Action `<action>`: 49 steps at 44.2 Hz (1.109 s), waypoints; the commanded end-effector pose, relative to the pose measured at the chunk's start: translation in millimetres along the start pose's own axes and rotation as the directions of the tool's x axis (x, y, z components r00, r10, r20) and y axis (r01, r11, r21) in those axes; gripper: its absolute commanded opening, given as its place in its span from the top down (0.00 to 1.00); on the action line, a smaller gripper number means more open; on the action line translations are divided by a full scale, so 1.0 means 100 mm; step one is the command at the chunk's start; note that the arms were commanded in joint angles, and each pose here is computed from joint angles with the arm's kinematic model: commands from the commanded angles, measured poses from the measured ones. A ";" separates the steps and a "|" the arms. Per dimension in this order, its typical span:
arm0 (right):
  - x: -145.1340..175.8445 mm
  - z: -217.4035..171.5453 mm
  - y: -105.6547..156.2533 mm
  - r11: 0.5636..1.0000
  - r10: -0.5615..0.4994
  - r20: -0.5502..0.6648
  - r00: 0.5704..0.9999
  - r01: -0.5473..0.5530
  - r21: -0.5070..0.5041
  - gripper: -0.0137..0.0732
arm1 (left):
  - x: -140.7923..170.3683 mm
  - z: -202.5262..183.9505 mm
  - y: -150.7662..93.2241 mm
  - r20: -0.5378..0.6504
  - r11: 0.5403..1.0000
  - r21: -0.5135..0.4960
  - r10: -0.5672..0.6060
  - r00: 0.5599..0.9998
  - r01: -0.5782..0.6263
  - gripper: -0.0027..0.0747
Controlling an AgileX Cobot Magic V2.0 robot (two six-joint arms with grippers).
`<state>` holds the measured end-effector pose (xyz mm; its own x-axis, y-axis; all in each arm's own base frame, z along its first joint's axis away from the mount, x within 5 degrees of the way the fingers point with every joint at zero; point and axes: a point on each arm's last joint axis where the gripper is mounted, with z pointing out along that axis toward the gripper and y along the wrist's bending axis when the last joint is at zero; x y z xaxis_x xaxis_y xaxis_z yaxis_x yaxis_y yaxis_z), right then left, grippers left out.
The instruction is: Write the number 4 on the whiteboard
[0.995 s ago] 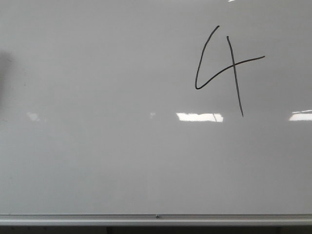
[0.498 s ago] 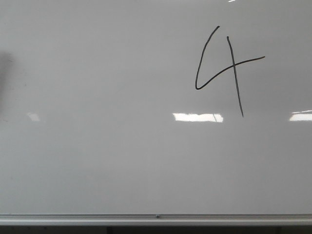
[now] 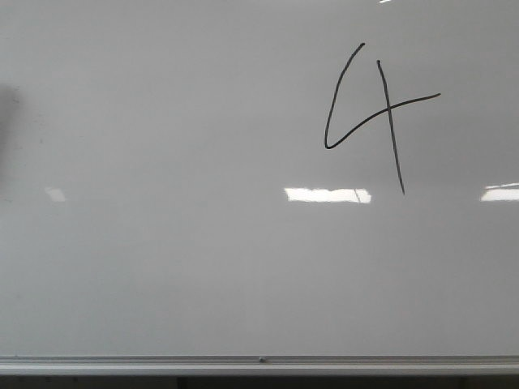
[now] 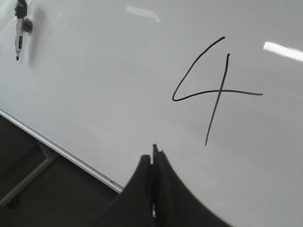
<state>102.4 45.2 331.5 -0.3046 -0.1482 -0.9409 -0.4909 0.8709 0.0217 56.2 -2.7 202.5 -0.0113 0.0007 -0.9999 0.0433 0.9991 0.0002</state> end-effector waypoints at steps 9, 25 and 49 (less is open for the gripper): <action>-0.11 -0.03 -0.02 1.000 0.017 0.069 0.997 -0.019 0.025 0.92 | -0.05 -0.01 0.00 0.081 1.000 0.001 -0.011 0.997 0.011 0.99; -0.11 -0.03 -0.02 1.000 0.017 0.069 0.997 -0.019 0.025 0.92 | -0.05 -0.01 0.00 0.081 1.000 0.001 -0.011 0.997 0.011 0.99; 0.08 -0.12 -0.13 0.975 -0.038 0.144 0.989 0.005 0.223 0.92 | -0.05 -0.01 0.00 0.081 1.000 0.001 -0.011 0.997 0.011 0.99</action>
<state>100.3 35.6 321.0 -0.2571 -0.1541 -0.9540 -0.3992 0.9160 -0.0404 56.2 -2.7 202.5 -0.0113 0.0012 -0.9999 0.0433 0.9991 0.0007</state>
